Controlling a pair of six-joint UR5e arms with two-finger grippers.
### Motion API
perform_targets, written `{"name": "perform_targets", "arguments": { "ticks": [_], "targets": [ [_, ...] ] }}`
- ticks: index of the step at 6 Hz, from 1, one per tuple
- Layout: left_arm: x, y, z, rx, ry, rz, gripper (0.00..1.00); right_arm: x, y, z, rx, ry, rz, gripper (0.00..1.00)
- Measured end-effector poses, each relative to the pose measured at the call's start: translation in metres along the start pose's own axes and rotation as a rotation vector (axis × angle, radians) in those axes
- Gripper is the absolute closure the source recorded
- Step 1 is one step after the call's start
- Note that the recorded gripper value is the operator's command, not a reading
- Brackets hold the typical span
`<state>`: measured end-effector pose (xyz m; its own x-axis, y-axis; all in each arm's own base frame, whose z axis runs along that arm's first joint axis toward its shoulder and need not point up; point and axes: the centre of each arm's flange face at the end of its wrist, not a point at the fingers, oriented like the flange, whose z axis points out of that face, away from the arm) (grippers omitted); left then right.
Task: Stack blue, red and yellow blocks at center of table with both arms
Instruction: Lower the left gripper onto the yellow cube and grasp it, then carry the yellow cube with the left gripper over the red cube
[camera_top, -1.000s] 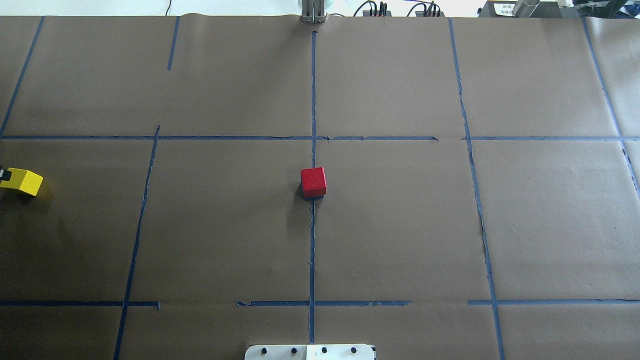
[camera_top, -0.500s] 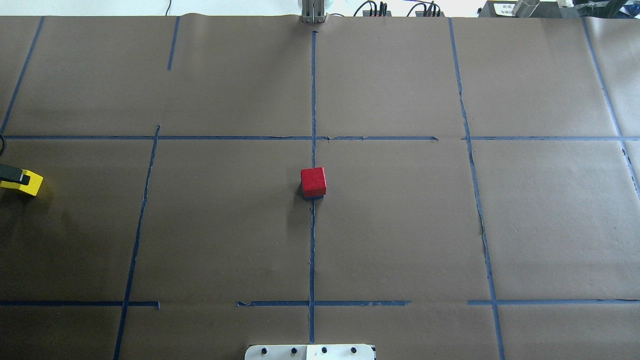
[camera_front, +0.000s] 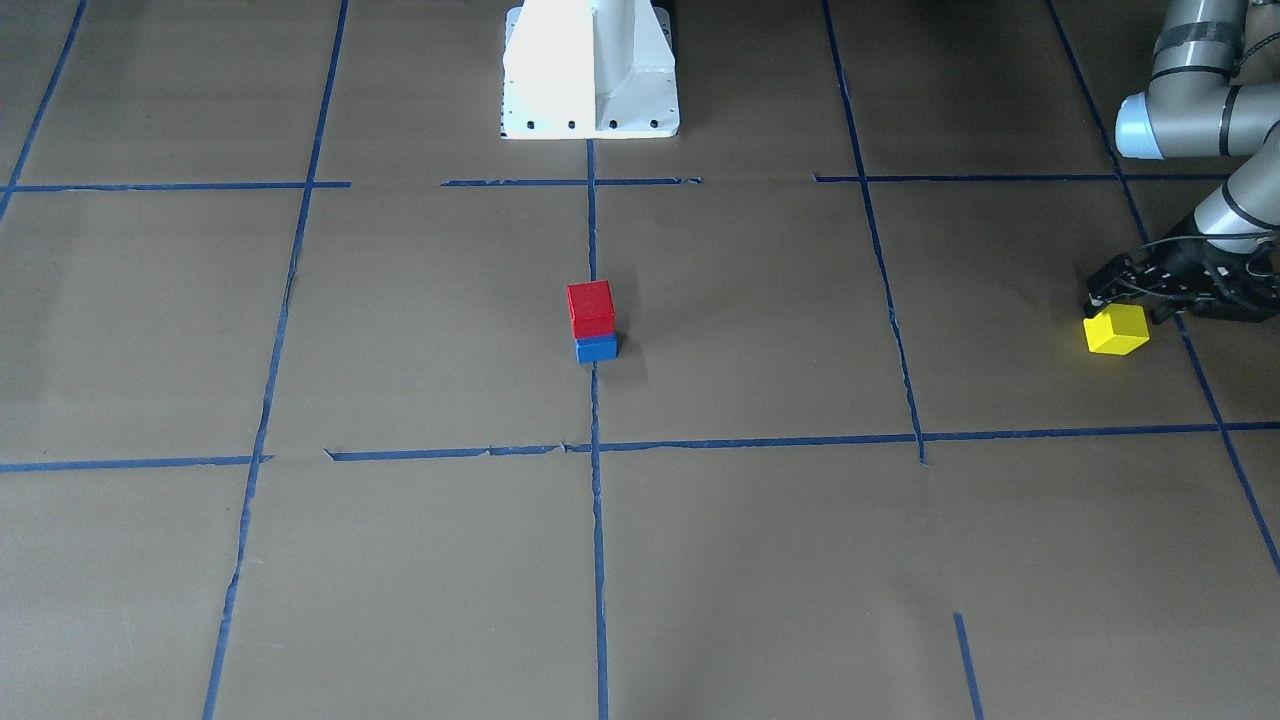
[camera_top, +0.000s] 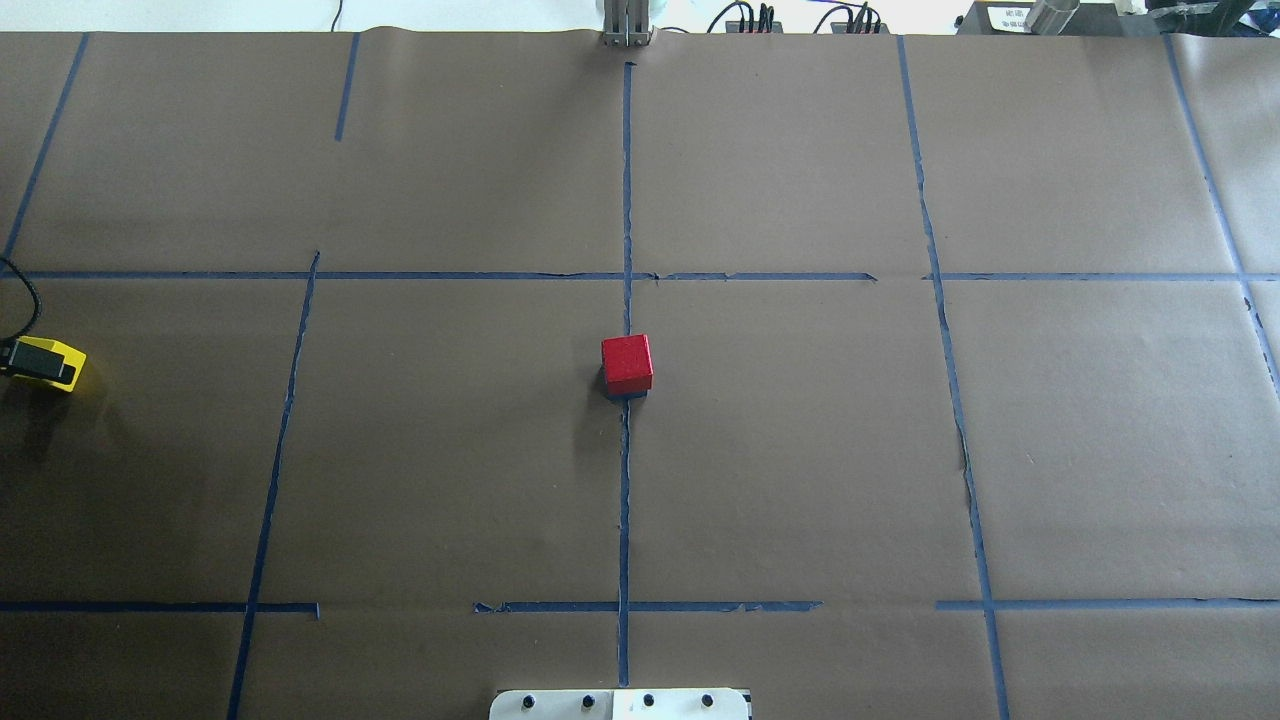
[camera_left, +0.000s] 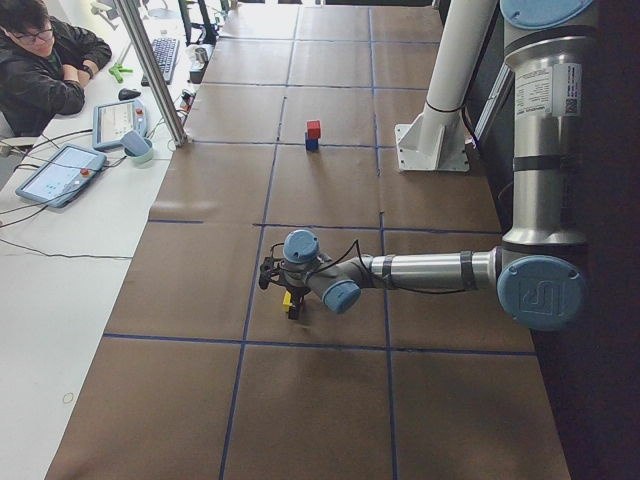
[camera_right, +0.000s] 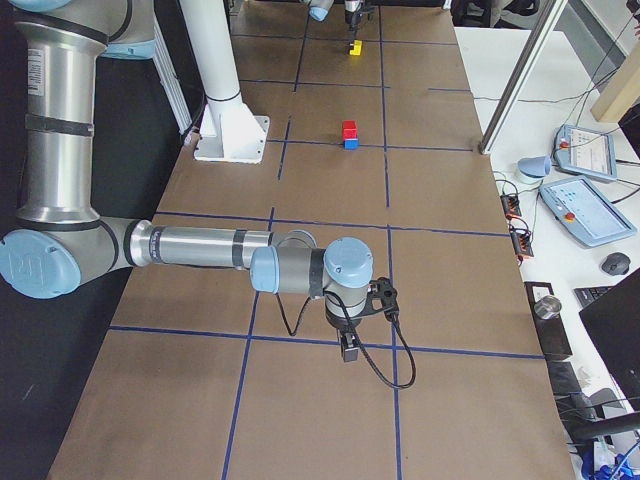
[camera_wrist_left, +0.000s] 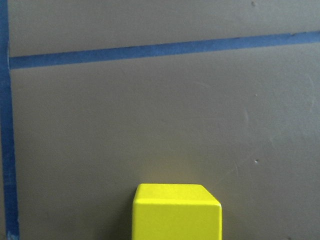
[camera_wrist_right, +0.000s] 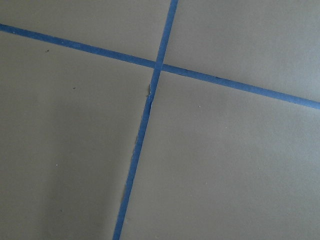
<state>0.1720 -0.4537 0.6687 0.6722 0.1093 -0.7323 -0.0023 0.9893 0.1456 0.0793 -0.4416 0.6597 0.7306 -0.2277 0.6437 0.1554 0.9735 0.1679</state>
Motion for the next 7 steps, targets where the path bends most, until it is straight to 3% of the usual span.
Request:
{"name": "perform_targets", "arguments": {
  "ticks": [1,2,5,7],
  "targets": [
    [0.003,0.002,0.005,-0.01,-0.001,0.007,0.93,0.002,0.001,0.002,-0.003,0.0,0.002,0.0],
    [0.008,0.001,0.008,-0.015,0.001,0.017,0.98,0.003,0.001,0.003,-0.004,0.0,0.004,0.0],
    [0.053,-0.033,-0.007,0.011,0.023,0.047,0.98,0.002,0.001,0.003,-0.004,-0.006,0.004,0.0],
    [0.159,-0.099,-0.064,0.012,0.021,0.045,0.98,0.002,0.001,0.003,-0.002,-0.008,0.005,0.0]
  ]
}}
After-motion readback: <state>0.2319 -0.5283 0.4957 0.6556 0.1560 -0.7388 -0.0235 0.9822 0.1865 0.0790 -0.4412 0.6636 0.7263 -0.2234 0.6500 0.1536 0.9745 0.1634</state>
